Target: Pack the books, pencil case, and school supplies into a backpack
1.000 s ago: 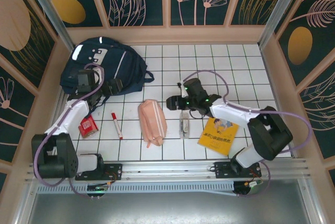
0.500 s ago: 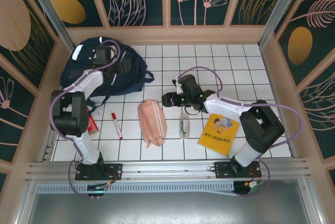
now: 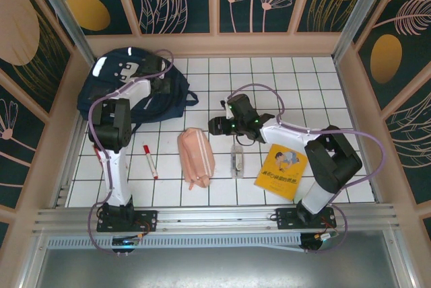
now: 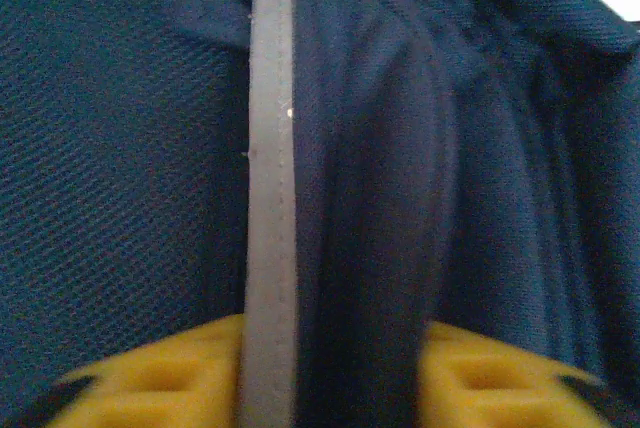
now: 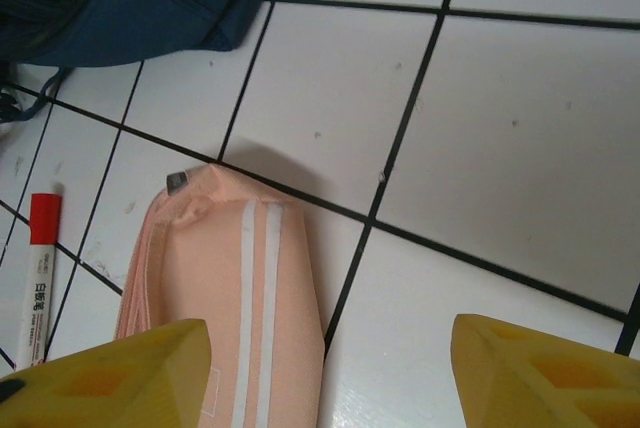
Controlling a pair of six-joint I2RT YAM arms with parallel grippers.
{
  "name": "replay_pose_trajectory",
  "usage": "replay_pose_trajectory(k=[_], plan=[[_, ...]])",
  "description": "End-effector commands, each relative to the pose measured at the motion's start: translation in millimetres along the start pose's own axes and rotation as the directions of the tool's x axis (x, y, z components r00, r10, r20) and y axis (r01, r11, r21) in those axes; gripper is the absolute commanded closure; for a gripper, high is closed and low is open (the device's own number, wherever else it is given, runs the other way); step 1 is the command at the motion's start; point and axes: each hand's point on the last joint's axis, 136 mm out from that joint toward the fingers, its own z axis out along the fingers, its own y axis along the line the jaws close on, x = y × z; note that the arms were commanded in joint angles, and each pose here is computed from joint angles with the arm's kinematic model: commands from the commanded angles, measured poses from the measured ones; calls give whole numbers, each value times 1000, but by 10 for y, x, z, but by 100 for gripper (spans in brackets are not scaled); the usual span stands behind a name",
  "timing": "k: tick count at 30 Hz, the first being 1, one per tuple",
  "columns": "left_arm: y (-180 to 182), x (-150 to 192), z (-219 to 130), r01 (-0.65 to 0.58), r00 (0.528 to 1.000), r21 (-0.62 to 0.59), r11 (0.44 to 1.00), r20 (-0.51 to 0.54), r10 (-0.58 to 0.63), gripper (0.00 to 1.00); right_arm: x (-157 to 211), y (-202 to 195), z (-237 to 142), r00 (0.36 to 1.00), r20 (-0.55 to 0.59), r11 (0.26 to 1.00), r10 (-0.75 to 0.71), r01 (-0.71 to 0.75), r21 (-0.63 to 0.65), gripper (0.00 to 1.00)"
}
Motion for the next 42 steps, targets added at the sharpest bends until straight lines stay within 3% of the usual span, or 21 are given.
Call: replay_pose_trajectory(k=[1,4,8,12,15,19,24,30,42], plan=[[-129,97,10,-51,997,61,997,-49,54,89,-232,10,-41,998,43,999,48,-47,-15,38],[-298,65,-94,-114,993,115,987,-27,118,100,-359,-38,-106,991,57,992,120,-117,-48,39],[-596,2,-357,-251,968,213,944,51,246,100,-580,-108,-214,973,68,969,223,-213,-128,39],[-916,-87,-725,-393,918,339,855,206,340,100,-852,-260,-294,950,76,936,303,-281,-213,34],[-1045,-110,-901,-487,867,338,805,294,401,100,-949,-431,-201,945,72,940,319,-305,-153,24],[-1216,-21,-1010,-568,821,371,735,316,475,100,-1031,-528,4,936,16,924,352,-345,-163,20],[-1392,-65,-1211,-597,800,422,682,377,467,100,-1159,-543,337,916,-58,882,397,-398,-250,22],[-1546,-40,-1385,-678,733,435,593,459,502,100,-1272,-448,616,898,-116,829,424,-436,-350,34],[-1574,-121,-1373,-671,740,443,595,458,493,100,-1316,-502,703,891,-128,830,436,-453,-324,28]])
